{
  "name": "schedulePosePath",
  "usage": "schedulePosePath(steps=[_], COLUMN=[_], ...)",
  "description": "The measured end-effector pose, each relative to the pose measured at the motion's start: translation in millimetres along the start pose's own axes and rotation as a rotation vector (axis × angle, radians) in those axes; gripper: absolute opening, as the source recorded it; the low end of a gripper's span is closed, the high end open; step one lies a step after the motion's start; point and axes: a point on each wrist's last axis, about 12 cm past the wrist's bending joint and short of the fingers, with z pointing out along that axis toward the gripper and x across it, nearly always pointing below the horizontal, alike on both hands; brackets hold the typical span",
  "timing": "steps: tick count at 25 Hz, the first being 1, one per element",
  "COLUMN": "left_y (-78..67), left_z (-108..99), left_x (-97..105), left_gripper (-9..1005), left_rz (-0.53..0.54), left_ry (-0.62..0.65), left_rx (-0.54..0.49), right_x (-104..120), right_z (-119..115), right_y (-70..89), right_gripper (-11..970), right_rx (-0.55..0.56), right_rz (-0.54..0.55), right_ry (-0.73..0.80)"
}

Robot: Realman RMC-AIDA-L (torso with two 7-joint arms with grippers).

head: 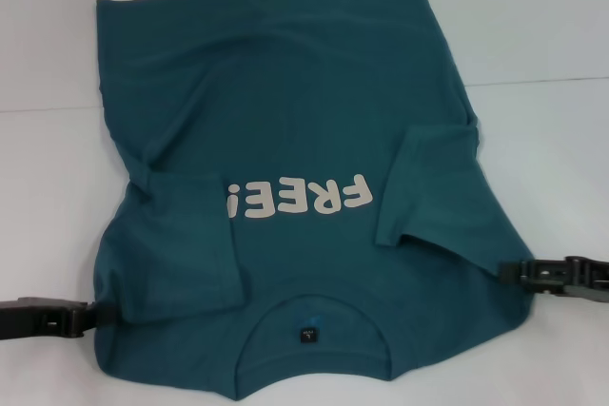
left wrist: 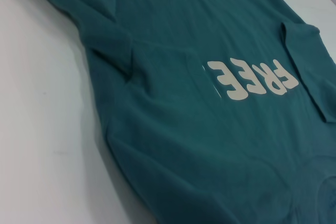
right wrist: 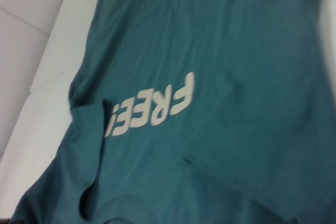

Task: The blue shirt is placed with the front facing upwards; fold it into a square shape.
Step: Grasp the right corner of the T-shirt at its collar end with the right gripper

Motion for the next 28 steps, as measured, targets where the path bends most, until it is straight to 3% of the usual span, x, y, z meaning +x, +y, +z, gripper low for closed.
schedulePosePath(steps=[9,16,28], left_y=[-1.1,-2.7,-2.1], left_z=[2,3,3], left_x=[-2,-5,-7], left_gripper=[2,1,2], left_rz=[0.008,0.016,0.021], left_ry=[-0.001,-0.003,-0.004], left_rx=[0.004,0.008,0.005], right_x=[7,12,5], right_z=[-25,-22,-6], right_y=[-16.4,-20.2,-12.6], right_gripper=[776,777,777], right_rx=[0.043,0.07,0.064], right_rz=[0.047,0.058,0.036], right_ry=[-0.04,-0.03,-0.018])
